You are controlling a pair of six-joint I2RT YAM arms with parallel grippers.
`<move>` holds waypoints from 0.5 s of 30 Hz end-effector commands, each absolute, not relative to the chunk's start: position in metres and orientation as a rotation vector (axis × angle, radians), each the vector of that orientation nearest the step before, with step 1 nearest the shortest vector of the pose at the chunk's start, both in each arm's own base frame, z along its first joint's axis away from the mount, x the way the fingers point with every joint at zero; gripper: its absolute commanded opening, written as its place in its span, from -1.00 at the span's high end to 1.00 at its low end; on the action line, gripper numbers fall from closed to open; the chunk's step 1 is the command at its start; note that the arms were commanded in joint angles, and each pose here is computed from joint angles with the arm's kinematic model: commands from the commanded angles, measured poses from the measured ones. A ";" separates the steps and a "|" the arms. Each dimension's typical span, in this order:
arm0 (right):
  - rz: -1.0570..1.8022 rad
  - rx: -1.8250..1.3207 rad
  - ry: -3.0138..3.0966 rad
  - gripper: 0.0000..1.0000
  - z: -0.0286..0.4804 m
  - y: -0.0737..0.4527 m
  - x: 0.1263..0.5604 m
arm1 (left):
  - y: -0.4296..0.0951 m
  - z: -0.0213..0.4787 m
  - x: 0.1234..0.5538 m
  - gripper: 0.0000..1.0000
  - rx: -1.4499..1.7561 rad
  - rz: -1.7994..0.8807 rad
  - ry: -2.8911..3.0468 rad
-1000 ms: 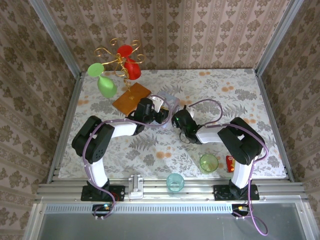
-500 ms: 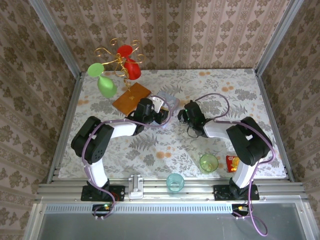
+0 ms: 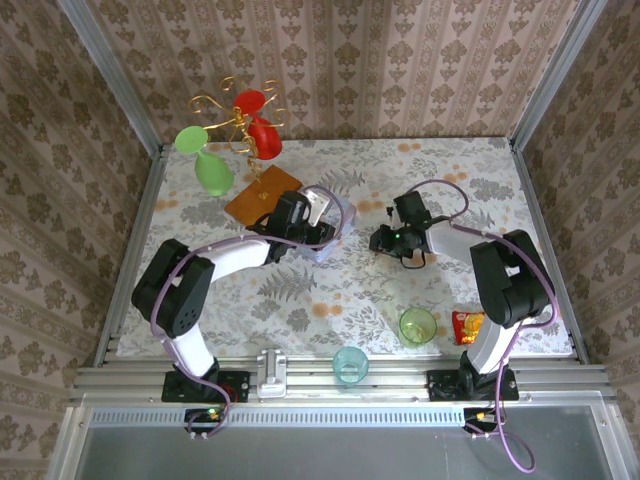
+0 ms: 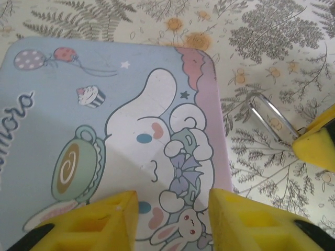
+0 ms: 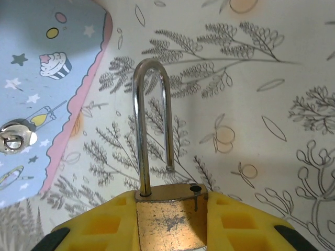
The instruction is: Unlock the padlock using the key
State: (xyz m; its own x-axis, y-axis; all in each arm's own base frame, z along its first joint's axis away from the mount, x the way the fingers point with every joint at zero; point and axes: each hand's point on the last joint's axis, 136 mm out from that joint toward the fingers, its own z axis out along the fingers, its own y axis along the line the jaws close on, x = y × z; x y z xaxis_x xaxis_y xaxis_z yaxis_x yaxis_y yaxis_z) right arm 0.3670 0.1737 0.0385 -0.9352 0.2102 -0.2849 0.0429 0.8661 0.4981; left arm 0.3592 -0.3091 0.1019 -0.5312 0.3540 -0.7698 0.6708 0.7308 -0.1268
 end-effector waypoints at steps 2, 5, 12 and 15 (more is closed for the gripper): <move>0.679 0.088 2.801 0.67 0.038 0.171 0.349 | -0.305 0.091 0.325 -0.09 0.905 -0.347 2.291; 0.555 0.081 2.845 0.66 0.031 0.156 0.344 | -0.300 0.084 0.315 -0.34 0.917 -0.176 2.324; 0.474 0.089 2.878 0.64 0.024 0.146 0.342 | -0.268 0.058 0.307 -0.58 0.857 0.061 2.380; 0.561 0.137 2.869 0.65 0.019 0.147 0.343 | -0.257 0.052 0.308 -0.58 0.847 0.135 2.389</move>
State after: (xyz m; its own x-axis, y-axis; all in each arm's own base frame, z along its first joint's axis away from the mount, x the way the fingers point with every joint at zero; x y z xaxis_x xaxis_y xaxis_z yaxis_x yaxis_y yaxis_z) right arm 0.3457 0.1514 0.0269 -0.9663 0.1215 -0.2269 0.0297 0.9282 0.3709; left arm 0.3208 -0.3045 0.0871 -0.5235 0.5550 -0.6464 0.6039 0.7770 0.1780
